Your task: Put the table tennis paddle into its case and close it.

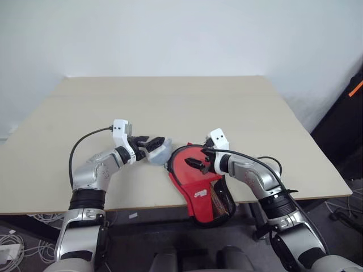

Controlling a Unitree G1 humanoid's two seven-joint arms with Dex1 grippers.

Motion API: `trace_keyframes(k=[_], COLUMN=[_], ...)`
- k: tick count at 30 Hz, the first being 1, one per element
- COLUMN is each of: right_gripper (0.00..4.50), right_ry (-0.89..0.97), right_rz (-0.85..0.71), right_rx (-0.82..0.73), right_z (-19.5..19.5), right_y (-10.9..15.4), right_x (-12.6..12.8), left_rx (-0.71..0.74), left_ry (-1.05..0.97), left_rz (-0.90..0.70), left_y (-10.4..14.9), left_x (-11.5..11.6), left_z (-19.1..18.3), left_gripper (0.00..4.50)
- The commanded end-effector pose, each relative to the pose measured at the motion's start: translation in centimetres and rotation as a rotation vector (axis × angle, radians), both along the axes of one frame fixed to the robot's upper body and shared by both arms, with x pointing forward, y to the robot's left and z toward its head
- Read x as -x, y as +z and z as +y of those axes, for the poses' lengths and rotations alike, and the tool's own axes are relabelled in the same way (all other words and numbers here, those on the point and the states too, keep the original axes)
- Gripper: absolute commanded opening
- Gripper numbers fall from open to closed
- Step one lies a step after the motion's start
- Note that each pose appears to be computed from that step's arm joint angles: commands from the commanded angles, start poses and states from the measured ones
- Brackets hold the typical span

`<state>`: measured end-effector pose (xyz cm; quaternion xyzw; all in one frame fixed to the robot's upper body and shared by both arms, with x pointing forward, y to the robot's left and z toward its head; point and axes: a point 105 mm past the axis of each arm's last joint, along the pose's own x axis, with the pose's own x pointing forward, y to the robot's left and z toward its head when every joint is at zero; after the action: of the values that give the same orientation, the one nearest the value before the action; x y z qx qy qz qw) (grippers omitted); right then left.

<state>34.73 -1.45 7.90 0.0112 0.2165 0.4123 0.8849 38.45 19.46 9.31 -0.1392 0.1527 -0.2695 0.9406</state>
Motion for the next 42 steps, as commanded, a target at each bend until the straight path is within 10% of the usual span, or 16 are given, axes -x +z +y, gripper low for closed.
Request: trace_keyframes(k=[1, 15, 42], right_gripper=[4.50, 0.03, 0.03], right_ry=[0.014, 0.055, 0.015], right_rz=[-0.049, -0.039, -0.042], right_rx=[-0.018, -0.018, -0.013], right_z=[0.4, 1.6, 1.5], right_y=[0.8, -0.7, -2.0], right_x=[-0.2, 0.5, -0.5], left_rx=[-0.001, 0.015, 0.018], left_ry=[-0.014, -0.039, -0.065], left_rz=[-0.071, -0.043, 0.079], left_y=[2.0, 1.2, -2.7], left_x=[-0.7, -0.4, 1.6], left_z=[-0.3, -0.9, -2.0], left_gripper=[4.46, 4.50, 4.50])
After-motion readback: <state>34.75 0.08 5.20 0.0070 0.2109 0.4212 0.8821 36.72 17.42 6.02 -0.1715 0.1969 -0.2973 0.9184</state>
